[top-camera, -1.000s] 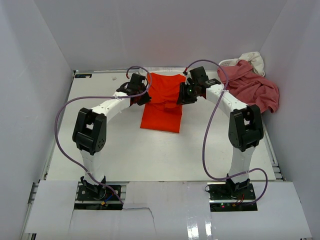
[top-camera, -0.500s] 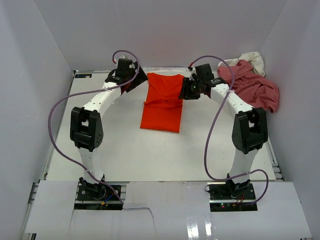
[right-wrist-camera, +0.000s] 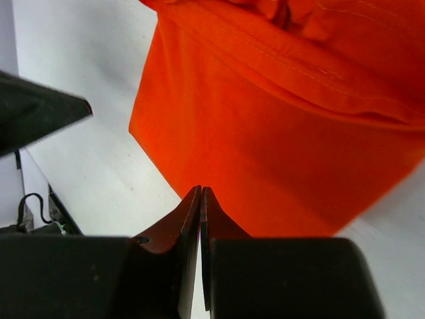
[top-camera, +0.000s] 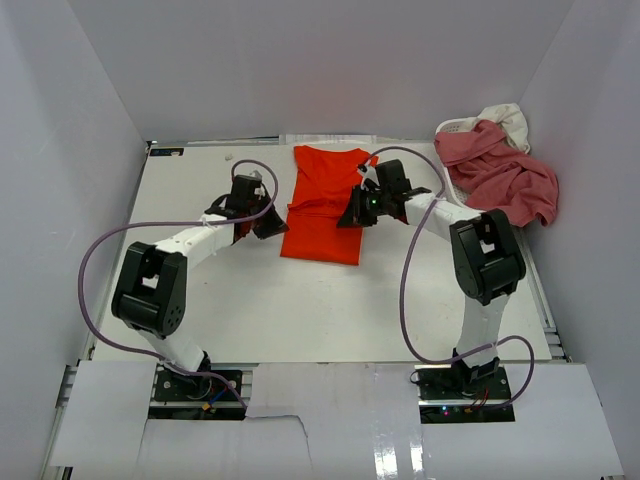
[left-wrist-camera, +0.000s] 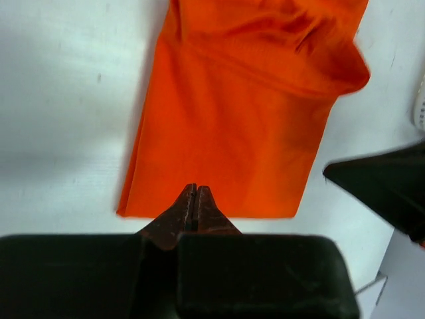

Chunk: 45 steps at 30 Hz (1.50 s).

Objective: Fold and stack the t-shirts
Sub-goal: Fold the folded rectangular tshirt in 1/3 of the way

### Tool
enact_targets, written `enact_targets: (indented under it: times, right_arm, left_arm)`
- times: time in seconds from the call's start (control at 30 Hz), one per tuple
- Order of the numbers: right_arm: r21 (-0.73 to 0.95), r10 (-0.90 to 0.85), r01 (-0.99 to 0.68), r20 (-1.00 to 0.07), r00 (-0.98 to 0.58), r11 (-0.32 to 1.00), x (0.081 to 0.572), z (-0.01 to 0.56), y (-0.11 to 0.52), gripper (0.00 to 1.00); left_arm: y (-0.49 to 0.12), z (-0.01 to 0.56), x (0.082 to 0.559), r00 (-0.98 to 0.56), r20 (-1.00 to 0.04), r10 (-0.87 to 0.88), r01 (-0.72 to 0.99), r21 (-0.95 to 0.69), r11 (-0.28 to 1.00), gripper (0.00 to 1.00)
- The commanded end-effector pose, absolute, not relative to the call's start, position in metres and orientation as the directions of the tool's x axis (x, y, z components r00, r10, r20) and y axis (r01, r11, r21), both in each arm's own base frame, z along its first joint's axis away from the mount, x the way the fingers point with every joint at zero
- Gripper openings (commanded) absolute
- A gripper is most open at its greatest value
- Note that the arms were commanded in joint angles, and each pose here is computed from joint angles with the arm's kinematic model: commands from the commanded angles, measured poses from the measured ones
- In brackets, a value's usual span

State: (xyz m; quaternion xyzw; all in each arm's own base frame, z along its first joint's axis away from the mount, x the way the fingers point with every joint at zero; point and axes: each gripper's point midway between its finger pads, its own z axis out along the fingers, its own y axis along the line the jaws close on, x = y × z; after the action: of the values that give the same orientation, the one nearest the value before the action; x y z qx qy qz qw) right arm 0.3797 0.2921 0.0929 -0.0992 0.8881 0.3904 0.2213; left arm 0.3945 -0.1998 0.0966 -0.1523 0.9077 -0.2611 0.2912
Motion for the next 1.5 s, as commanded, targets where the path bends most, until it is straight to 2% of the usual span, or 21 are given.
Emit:
enact_targets:
  times: [0.0, 0.3, 0.63, 1.07, 1.23, 1.47]
  right_arm:
    - [0.706, 0.017, -0.424, -0.524, -0.851, 0.567, 0.389, 0.111, 0.324, 0.08]
    - [0.738, -0.003, -0.446, -0.516, -0.857, 0.506, 0.398, 0.09, 0.371, 0.08]
    - [0.718, 0.008, -0.44, -0.527, -0.85, 0.54, 0.411, 0.07, 0.385, 0.08]
    - [0.694, 0.02, -0.399, -0.511, -0.859, 0.6, 0.423, 0.037, 0.382, 0.08]
    - [0.676, 0.024, -0.396, -0.522, -0.853, 0.622, 0.428, 0.03, 0.38, 0.08]
    - [0.646, 0.05, -0.365, -0.53, -0.846, 0.671, 0.458, 0.023, 0.369, 0.08]
  left_arm:
    - [-0.209, 0.137, 0.387, -0.744, -0.506, -0.436, -0.013, -0.642, 0.767, 0.0]
    - [-0.235, 0.123, 0.375, -0.785, -0.477, -0.395, 0.077, -0.708, 0.702, 0.0]
    - [-0.271, 0.098, 0.382, -0.81, -0.478, -0.339, 0.129, -0.71, 0.692, 0.0]
    - [-0.277, 0.046, 0.379, -0.835, -0.469, -0.288, 0.099, -0.642, 0.76, 0.0]
    - [-0.269, 0.027, 0.37, -0.857, -0.43, -0.283, 0.041, -0.606, 0.795, 0.0]
    - [-0.263, 0.018, 0.362, -0.862, -0.434, -0.261, 0.028, -0.555, 0.831, 0.0]
